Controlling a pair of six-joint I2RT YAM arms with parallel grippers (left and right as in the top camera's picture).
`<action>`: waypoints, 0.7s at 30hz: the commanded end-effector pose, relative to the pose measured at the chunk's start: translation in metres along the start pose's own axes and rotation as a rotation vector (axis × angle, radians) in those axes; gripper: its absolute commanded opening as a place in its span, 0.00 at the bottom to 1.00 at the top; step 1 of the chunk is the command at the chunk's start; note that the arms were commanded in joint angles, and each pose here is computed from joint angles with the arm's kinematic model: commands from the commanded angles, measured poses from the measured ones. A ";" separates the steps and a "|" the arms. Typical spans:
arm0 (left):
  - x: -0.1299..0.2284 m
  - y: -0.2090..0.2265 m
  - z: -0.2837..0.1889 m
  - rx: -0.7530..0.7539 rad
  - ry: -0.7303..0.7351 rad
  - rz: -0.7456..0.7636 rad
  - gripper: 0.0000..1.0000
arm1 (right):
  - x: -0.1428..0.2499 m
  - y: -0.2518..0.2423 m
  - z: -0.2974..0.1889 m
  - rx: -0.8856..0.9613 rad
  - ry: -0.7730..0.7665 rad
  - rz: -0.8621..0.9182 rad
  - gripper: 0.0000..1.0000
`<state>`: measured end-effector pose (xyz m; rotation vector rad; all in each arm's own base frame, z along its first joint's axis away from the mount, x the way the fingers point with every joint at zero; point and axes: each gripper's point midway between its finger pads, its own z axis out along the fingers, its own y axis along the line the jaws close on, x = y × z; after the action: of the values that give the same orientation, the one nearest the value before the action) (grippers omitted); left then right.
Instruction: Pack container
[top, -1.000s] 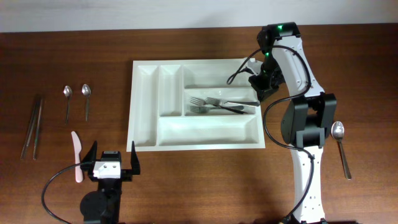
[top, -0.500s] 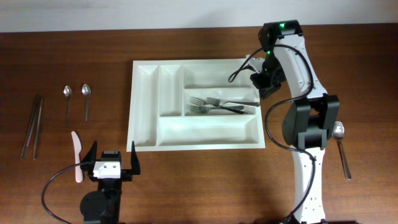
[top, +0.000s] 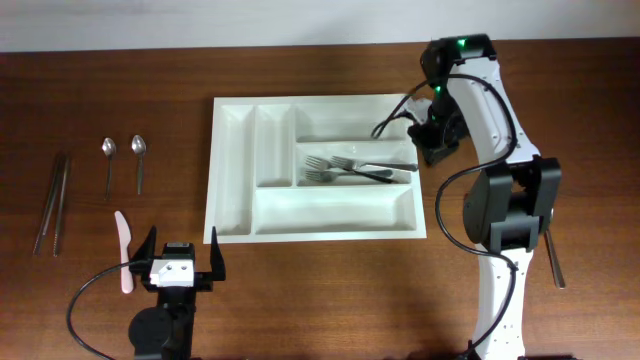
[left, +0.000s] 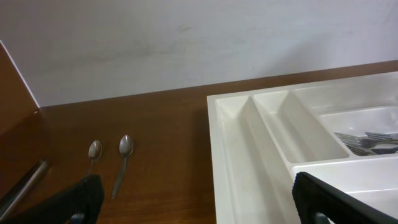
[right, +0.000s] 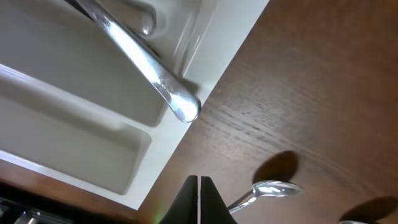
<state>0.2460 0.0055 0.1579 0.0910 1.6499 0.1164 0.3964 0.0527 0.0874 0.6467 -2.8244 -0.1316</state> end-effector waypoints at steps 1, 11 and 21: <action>0.002 0.001 0.000 -0.007 0.001 0.012 0.99 | 0.007 0.003 0.004 -0.001 0.029 0.010 0.04; 0.002 0.001 0.000 -0.007 0.001 0.012 0.99 | 0.003 0.012 0.004 -0.057 0.009 -0.012 0.04; 0.002 0.001 0.000 -0.007 0.001 0.012 0.99 | -0.004 0.012 0.004 -0.062 -0.021 -0.037 0.04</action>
<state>0.2460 0.0055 0.1577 0.0910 1.6503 0.1164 0.3934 0.0588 0.0825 0.6658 -2.8092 -0.1903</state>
